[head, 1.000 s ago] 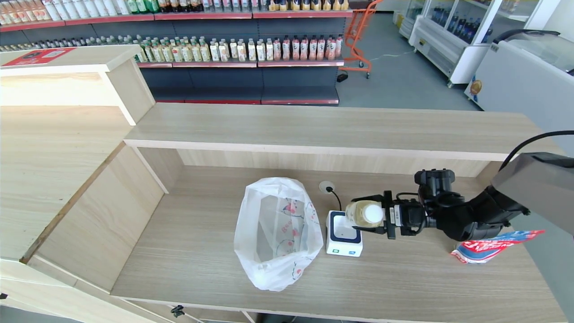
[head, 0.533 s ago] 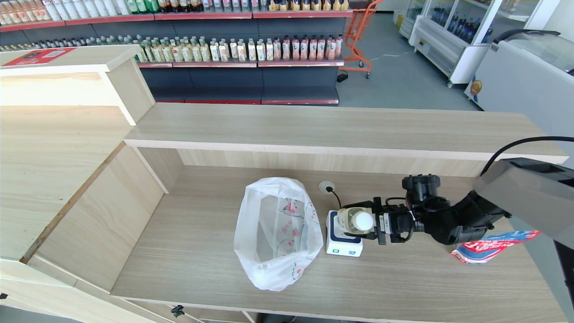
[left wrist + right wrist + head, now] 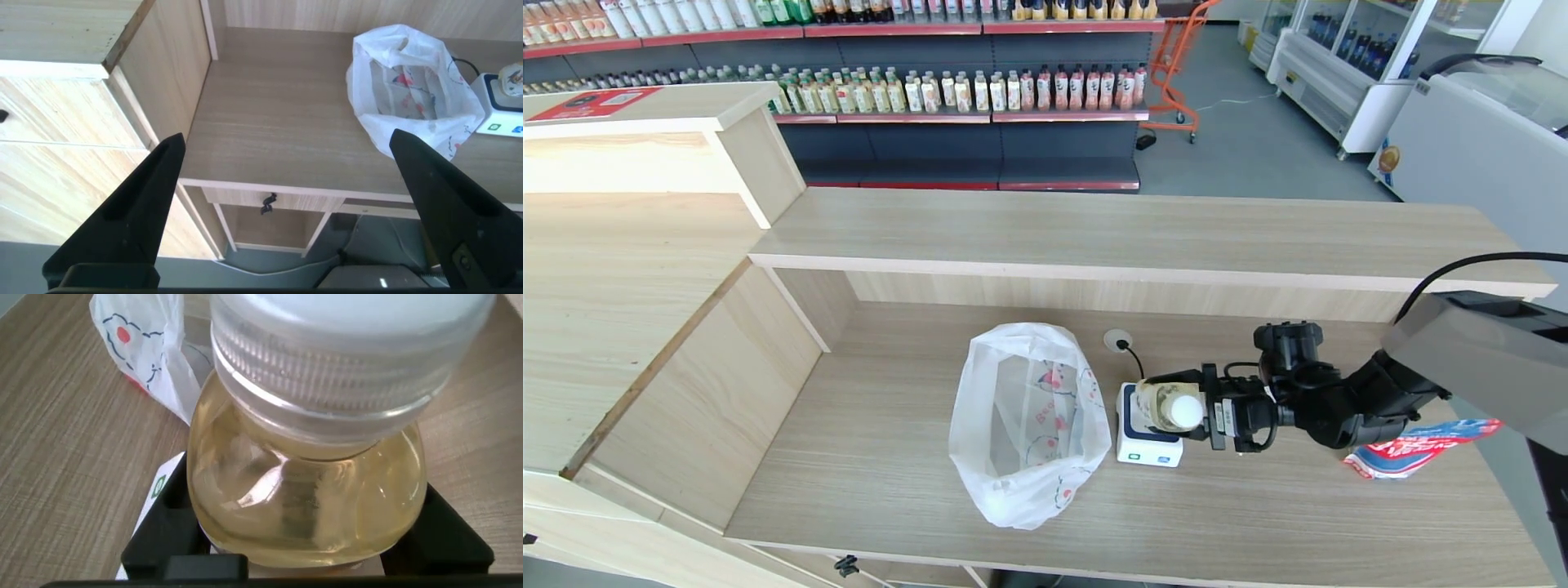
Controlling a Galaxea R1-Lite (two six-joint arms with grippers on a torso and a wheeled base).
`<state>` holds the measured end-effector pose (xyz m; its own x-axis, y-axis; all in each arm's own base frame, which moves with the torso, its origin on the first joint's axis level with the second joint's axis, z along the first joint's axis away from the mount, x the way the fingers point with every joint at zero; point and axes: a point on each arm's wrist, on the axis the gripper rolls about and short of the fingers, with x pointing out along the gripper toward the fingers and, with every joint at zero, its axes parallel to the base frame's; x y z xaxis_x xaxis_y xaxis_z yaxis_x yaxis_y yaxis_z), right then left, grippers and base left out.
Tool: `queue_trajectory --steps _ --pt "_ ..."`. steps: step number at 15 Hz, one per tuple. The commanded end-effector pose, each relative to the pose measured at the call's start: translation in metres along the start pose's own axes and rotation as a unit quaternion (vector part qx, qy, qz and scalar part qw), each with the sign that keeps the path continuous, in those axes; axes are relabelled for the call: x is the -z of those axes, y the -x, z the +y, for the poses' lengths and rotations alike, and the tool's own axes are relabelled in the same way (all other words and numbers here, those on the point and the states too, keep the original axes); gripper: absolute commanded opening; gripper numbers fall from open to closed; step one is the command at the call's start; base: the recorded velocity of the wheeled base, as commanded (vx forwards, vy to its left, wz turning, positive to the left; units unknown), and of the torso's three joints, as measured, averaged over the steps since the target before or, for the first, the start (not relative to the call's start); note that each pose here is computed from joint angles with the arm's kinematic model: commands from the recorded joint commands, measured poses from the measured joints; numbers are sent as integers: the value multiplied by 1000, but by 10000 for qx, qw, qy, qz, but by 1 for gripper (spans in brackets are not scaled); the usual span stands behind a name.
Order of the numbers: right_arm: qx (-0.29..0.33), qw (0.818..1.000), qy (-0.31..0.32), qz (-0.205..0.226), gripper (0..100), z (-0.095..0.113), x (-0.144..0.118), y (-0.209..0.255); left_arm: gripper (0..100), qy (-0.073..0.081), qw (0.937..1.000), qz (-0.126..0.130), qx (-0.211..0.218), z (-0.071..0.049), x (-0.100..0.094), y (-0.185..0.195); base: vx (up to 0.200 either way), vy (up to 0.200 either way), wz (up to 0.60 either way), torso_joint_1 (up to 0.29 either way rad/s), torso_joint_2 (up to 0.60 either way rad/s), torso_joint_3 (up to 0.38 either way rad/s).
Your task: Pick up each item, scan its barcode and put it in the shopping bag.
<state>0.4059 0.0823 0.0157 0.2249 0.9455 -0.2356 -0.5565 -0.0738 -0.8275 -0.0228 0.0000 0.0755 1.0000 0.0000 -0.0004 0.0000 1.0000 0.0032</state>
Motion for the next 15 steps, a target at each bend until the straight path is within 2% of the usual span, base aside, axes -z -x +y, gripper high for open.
queue_trajectory --steps 1,3,4,6,8,10,11,13,15 --pt "-18 10000 -49 21 0 2 1 0 100 1 10000 -2 0 0 0 0 0 0 0 0 0 0" --pt "49 9998 -185 -25 0 -10 -9 2 100 1 10000 -2 0 0 0 0 0 0 0 0 0 0" --pt "143 9989 -451 -67 0 -25 -21 7 100 1 10000 -2 0 0 0 0 0 0 0 0 0 0" --pt "440 9892 -1394 -136 0 -65 -55 27 100 1 10000 -2 0 0 0 0 0 0 0 0 0 0" --pt "841 9664 -2430 -13 0 -96 -88 41 100 1 10000 -2 0 0 0 0 0 0 0 0 0 0" --pt "1326 9317 -3372 259 0 -114 -110 23 100 1 10000 -2 0 0 0 0 0 0 0 0 0 0" --pt "1584 9101 -3810 381 0 -119 -115 7 100 1 10000 -2 0 0 0 0 0 0 0 0 0 0" --pt "1735 8790 -4416 470 0 -116 -119 -36 100 1 10000 -2 0 0 0 0 0 0 0 0 0 0" --pt "1532 8648 -4741 615 0 -96 -108 -70 100 1 10000 -2 0 0 0 0 0 0 0 0 0 0"
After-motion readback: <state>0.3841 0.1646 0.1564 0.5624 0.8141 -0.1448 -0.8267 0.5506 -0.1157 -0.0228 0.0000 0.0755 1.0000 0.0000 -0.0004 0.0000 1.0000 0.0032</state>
